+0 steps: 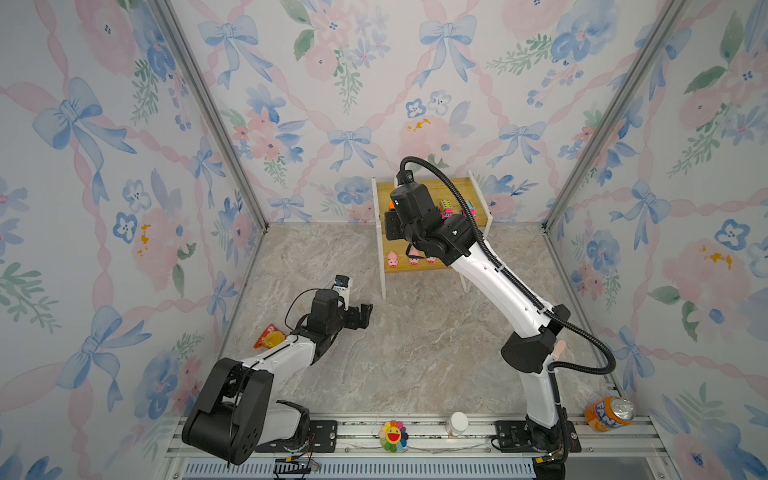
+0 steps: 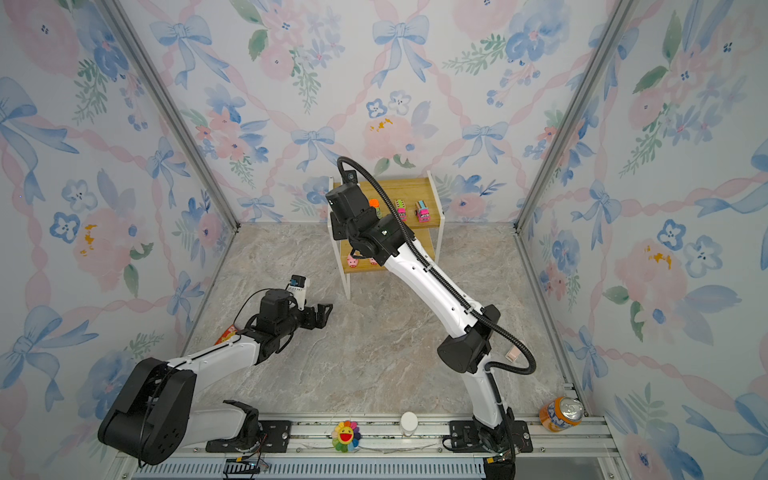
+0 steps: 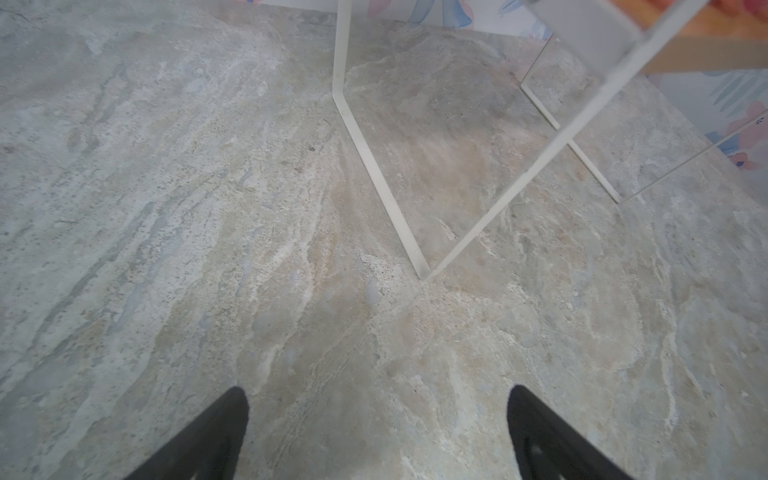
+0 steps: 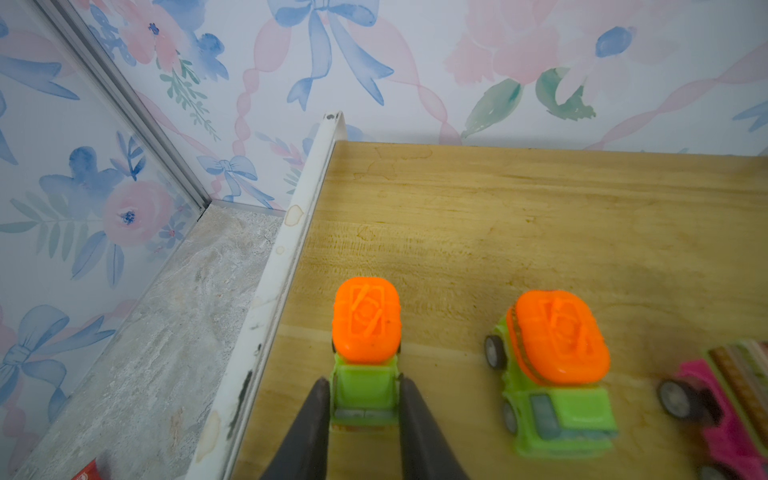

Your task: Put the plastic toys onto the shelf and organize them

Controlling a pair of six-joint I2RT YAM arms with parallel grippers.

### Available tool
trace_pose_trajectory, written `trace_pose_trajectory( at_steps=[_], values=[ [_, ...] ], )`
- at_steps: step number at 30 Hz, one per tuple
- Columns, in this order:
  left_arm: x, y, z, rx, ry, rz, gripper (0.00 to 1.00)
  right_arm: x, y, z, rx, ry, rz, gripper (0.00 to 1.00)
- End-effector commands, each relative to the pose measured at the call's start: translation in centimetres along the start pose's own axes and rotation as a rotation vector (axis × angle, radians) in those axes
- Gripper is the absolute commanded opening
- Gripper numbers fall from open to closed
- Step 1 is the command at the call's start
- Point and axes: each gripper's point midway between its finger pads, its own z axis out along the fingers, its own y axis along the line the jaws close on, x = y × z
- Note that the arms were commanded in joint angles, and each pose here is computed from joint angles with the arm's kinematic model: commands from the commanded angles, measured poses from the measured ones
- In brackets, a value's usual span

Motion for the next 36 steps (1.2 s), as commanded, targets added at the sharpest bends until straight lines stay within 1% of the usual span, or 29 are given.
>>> trace_pose_trajectory(
  at_steps=[1, 5, 12, 17, 19, 22, 23, 25, 27, 29, 31, 34, 36],
  values=[
    [-0.6, -0.1, -0.1, 0.01, -0.012, 0.015, 0.98, -0.5, -0.2, -0.4, 0.005, -0.013, -0.007, 0.32],
    [-0.7, -0.1, -0.1, 0.012, -0.013, 0.014, 0.98, -0.7, -0.2, -0.6, 0.0, -0.018, -0.008, 0.38],
    [-0.6, -0.1, -0.1, 0.012, -0.011, 0.014, 0.98, -1.1, -0.3, -1.1, -0.007, -0.026, -0.015, 0.4],
    [-0.7, -0.1, -0.1, 0.011, -0.012, 0.014, 0.98, -1.7, -0.8, -2.2, -0.009, -0.039, -0.023, 0.44],
    [-0.6, 0.0, 0.0, 0.009, -0.01, 0.014, 0.98, -2.1, -1.1, -3.1, -0.012, -0.043, -0.028, 0.46],
    [-0.7, 0.0, -0.1, 0.009, -0.011, 0.014, 0.98, -2.4, -2.1, -4.9, -0.015, -0.039, -0.045, 0.54],
    [-0.7, 0.0, -0.1, 0.008, -0.012, 0.014, 0.98, -2.5, -2.6, -5.7, -0.018, -0.04, -0.049, 0.55],
    [-0.8, 0.0, -0.1, 0.005, -0.015, 0.014, 0.98, -2.1, -4.0, -7.3, -0.013, -0.029, -0.072, 0.6],
    [-1.0, 0.1, -0.2, 0.0, -0.022, 0.015, 0.98, -1.7, -6.2, -9.3, 0.011, -0.038, -0.101, 0.65],
    [-1.3, 0.2, -0.4, -0.01, -0.033, 0.018, 0.98, -0.8, -9.8, -11.1, 0.061, -0.053, -0.107, 0.68],
    [-1.8, 0.5, -0.6, -0.035, -0.052, 0.021, 0.98, 1.4, -14.8, -11.8, 0.112, -0.056, -0.095, 0.7],
    [-2.8, 1.1, -1.0, -0.078, -0.082, 0.049, 0.98, 5.3, -23.0, -12.9, 0.191, -0.107, 0.006, 0.72],
    [-3.6, 1.7, -1.3, -0.114, -0.104, 0.082, 0.98, 7.9, -27.3, -13.8, 0.217, -0.164, 0.069, 0.73]
  ],
)
